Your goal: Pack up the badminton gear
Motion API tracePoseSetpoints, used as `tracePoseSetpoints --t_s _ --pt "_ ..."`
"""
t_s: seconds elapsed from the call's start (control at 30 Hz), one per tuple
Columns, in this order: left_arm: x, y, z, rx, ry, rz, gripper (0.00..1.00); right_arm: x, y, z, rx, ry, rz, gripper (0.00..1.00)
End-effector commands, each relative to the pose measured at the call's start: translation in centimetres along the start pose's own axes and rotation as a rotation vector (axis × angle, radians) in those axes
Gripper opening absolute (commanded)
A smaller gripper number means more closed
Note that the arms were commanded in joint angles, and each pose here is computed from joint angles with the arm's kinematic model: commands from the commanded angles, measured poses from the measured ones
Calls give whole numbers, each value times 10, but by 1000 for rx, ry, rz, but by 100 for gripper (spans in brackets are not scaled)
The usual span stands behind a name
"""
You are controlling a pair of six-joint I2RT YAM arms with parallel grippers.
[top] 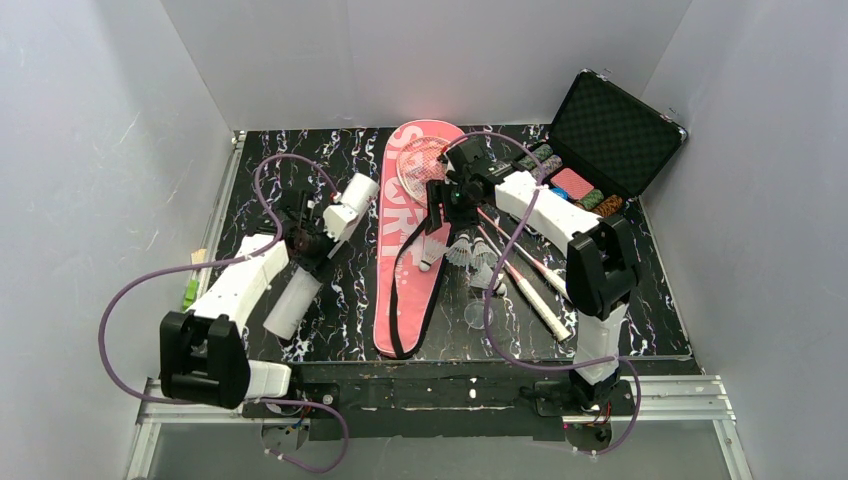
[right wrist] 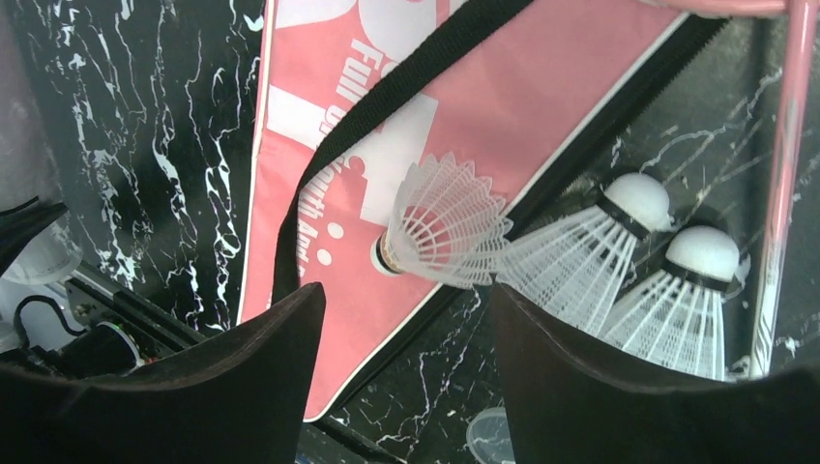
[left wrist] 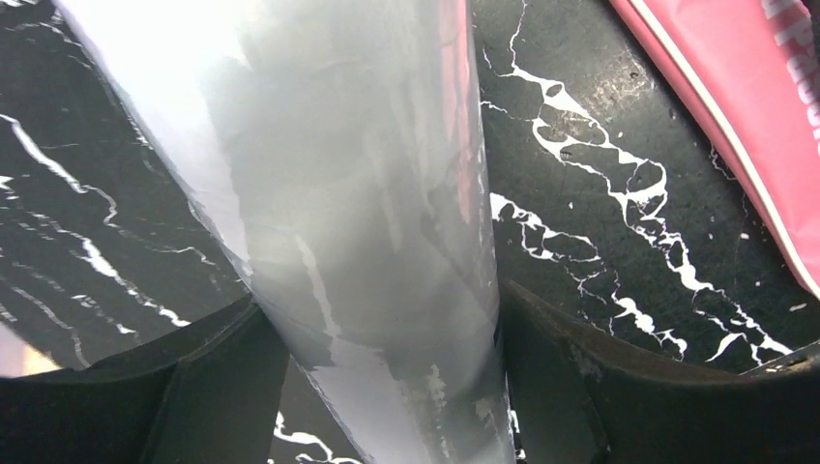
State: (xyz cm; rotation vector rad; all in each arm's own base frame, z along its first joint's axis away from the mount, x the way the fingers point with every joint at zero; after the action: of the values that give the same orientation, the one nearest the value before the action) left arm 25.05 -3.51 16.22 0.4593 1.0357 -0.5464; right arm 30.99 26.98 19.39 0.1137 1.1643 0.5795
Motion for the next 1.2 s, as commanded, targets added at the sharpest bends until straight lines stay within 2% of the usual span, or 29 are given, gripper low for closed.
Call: tracePoseSetpoints --t_s 0.0,0.23,0.5,1.03,1.17 --pt "-19 -1 -5 81 -28 37 57 -3 7 23 -56 -63 133 71" --pt "-29 -6 -10 75 -31 29 53 13 7 26 -61 -42 204 67" --pt "-43 -9 -2 88 -82 2 54 32 3 12 -35 4 243 61" --pt "-57 -16 5 76 -112 -61 55 34 -4 2 -56 14 236 54" --pt "-63 -19 7 98 -142 -80 55 33 -1 0 -61 19 262 44"
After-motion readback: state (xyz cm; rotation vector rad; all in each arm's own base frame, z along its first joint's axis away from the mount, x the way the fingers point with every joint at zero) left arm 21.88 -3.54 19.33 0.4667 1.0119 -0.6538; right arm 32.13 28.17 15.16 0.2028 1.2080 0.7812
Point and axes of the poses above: each gripper's point midway between its finger pads, its own x axis out along the fingers, its own y axis along the line the jaws close on, z = x × y, the point moved 8 cm from there along -x, back along the fingers, and after that the axes turned 4 degrees about -x, right-handed, at the moved point
